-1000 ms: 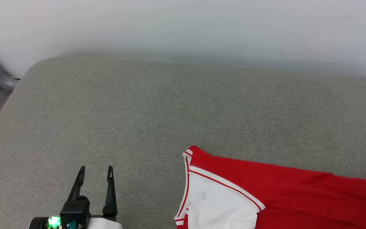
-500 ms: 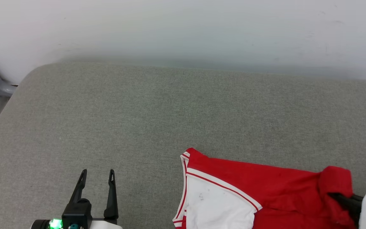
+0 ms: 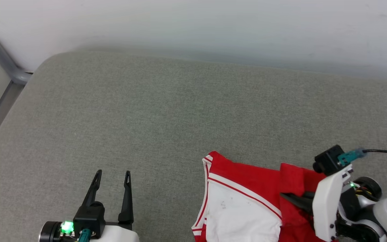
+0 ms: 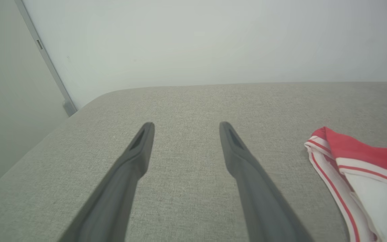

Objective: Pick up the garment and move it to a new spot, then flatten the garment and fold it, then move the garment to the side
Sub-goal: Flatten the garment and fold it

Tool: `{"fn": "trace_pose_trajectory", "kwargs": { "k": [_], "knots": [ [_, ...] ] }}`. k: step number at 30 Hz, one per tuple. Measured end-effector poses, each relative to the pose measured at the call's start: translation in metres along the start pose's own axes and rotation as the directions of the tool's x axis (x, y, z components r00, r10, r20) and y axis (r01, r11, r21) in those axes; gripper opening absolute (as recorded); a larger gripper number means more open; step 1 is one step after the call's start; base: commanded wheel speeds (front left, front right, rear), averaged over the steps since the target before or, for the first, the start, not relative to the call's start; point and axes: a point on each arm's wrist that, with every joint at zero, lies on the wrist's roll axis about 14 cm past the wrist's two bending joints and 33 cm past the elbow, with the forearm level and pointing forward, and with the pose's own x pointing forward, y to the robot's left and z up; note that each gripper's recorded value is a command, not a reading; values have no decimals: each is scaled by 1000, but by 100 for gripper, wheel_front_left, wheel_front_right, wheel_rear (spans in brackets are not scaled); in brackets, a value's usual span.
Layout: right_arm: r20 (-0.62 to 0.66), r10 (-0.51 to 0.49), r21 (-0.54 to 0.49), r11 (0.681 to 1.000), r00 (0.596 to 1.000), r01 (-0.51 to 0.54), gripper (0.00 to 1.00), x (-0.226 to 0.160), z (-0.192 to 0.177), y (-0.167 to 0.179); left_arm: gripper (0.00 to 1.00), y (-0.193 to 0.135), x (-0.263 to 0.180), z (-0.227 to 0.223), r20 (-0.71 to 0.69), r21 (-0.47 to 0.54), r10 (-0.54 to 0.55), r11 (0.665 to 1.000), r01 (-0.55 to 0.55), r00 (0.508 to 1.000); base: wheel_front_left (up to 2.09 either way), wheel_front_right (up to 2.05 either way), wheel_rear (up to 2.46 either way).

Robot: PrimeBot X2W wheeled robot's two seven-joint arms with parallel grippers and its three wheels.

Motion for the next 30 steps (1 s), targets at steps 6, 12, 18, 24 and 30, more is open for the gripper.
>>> {"fn": "trace_pose_trajectory", "kwargs": {
  "k": [6, 12, 18, 24, 30],
  "knots": [
    [-31, 91, -61, 994, 995, -93, 0, 38, 8, 31, 100, 7, 0, -4, -16, 1, 23, 1000, -23, 1000, 0, 0, 0],
    [-84, 119, -93, 988, 989, -127, 0, 70, 2, 45, 100, 12, 2, -8, -30, 2, 42, 999, -42, 999, 0, 0, 0],
    [-160, 83, -97, 990, 984, -99, 0, 89, -18, 34, 100, 13, 5, -9, -36, 1, 52, 999, -52, 998, 0, 0, 0],
    [-61, 75, -106, 991, 995, -82, 100, 83, -5, 33, 100, 12, 4, -7, -27, -2, 49, 999, -49, 998, 0, 0, 0],
    [205, 32, -144, 990, 978, -2, 100, 47, 39, 18, 100, 4, 5, 0, -1, -4, 12, 1000, -12, 1000, 0, 0, 0]
  ]
}}
